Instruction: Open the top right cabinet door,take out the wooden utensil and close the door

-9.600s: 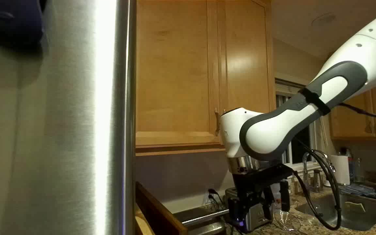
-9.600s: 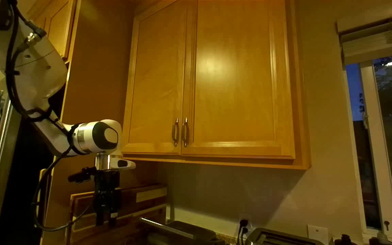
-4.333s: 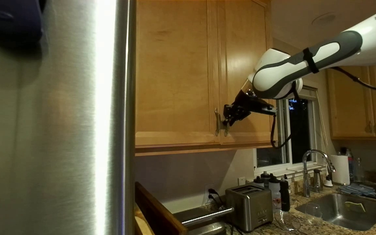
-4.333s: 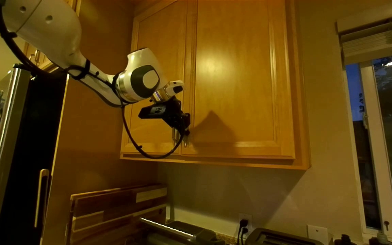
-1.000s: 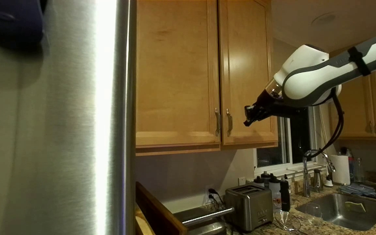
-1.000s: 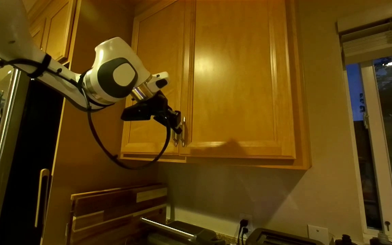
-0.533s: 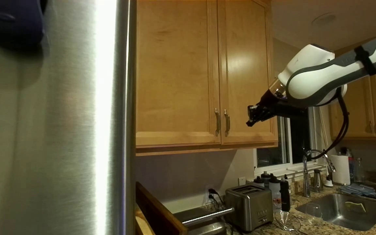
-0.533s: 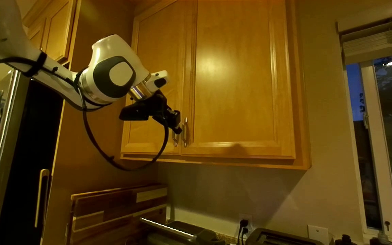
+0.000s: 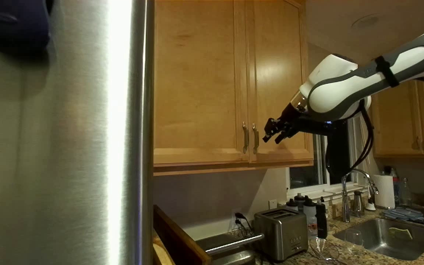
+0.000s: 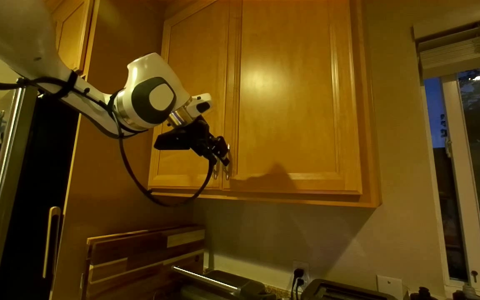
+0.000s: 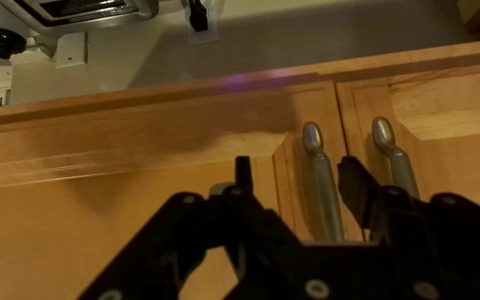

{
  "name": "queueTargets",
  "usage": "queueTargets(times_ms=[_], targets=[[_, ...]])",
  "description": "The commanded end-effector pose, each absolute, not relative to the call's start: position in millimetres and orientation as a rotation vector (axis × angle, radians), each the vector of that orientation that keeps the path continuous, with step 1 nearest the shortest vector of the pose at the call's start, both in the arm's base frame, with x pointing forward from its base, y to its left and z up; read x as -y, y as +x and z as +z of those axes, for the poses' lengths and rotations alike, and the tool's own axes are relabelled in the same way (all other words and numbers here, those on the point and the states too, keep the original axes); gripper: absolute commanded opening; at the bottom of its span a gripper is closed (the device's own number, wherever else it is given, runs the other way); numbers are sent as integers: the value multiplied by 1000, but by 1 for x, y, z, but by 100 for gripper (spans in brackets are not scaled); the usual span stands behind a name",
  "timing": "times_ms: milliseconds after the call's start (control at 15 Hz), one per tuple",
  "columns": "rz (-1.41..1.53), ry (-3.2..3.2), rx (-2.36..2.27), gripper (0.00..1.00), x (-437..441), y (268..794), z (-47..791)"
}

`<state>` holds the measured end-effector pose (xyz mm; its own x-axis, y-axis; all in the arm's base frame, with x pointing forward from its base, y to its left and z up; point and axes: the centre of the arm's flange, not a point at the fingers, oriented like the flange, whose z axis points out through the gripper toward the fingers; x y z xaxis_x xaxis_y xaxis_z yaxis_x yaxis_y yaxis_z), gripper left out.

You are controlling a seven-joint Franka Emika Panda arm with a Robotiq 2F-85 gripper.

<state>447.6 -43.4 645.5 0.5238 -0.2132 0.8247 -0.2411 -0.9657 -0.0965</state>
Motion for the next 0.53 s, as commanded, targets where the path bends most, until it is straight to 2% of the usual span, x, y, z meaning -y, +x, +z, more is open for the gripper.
queueTargets(times_ms=[0,67,133,333,400,467], targets=[[1481,2724,378,88,41,473,660],[1480,2732,371,95,39,478,663],[1481,2738,361,98,38,482,664],[1489,2748,324,100,32,494,668],[1488,2749,308,79,31,497,668],[1486,2747,290,75,30,500,667]])
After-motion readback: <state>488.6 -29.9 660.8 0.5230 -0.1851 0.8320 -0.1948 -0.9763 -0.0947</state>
